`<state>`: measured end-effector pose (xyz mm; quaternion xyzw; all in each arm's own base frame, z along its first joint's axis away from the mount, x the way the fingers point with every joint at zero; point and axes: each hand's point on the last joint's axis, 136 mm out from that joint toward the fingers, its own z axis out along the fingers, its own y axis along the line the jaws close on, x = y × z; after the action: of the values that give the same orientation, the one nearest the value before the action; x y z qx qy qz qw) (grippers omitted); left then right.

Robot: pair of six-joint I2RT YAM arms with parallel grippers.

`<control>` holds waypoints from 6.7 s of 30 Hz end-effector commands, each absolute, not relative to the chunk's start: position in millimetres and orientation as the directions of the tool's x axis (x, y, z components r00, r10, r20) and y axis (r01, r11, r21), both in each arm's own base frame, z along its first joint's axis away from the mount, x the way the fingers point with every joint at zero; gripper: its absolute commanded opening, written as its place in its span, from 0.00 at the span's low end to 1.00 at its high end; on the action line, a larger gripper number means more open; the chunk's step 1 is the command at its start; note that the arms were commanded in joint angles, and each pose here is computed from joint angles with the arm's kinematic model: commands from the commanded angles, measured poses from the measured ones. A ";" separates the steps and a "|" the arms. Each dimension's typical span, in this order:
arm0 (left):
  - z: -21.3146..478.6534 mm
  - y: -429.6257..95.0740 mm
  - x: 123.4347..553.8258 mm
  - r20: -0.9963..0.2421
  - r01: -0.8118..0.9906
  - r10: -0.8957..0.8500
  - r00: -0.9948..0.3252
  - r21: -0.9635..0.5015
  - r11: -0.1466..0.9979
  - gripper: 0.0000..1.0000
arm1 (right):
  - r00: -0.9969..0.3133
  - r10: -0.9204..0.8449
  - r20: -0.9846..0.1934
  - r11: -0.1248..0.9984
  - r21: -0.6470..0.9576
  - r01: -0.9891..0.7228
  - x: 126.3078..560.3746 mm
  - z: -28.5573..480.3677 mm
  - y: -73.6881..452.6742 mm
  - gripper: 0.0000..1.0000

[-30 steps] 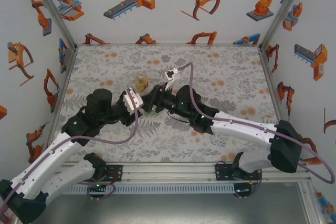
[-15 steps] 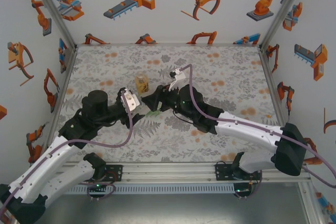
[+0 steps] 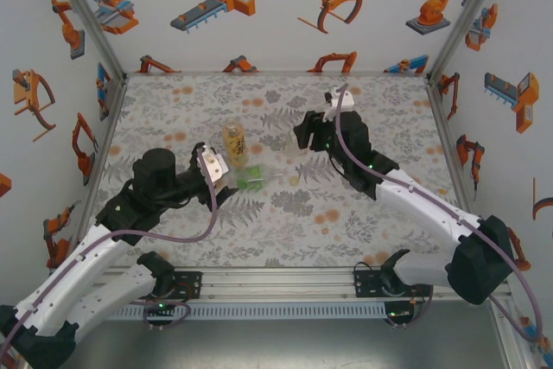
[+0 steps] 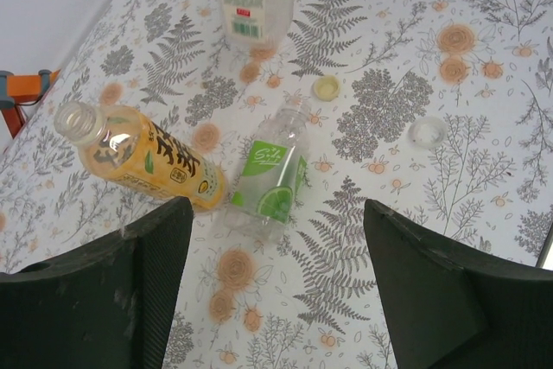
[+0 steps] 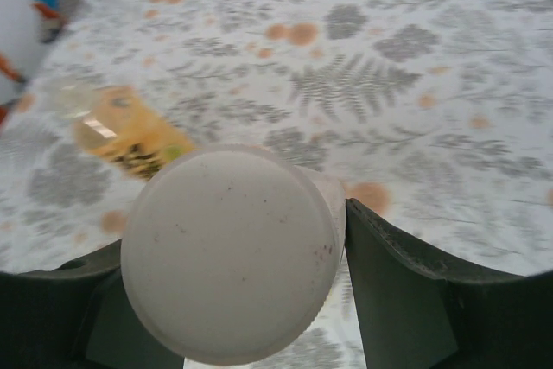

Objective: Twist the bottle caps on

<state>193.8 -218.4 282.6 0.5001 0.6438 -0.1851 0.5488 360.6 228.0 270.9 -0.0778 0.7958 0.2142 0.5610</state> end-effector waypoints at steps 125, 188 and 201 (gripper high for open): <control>56.7 -283.2 238.6 -0.145 0.994 0.983 -0.110 -0.013 0.109 0.75 | -0.228 -0.036 -0.973 0.969 0.022 -0.247 344.1 323.8 106.5 0.72; 24.5 -296.9 253.7 -0.330 0.850 0.802 -0.497 -0.001 0.526 0.70 | -0.244 -0.015 -0.970 0.968 0.047 -0.248 339.4 316.5 106.0 0.71; 17.7 -295.5 251.6 -0.334 0.836 0.779 -0.530 -0.050 0.547 0.67 | -0.234 -0.006 -0.972 0.967 0.055 -0.250 337.2 321.6 106.0 0.70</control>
<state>266.5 -301.7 35.5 0.4704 0.8608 -0.0873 0.1735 340.6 108.8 319.1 -0.0893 0.7818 0.0962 0.6096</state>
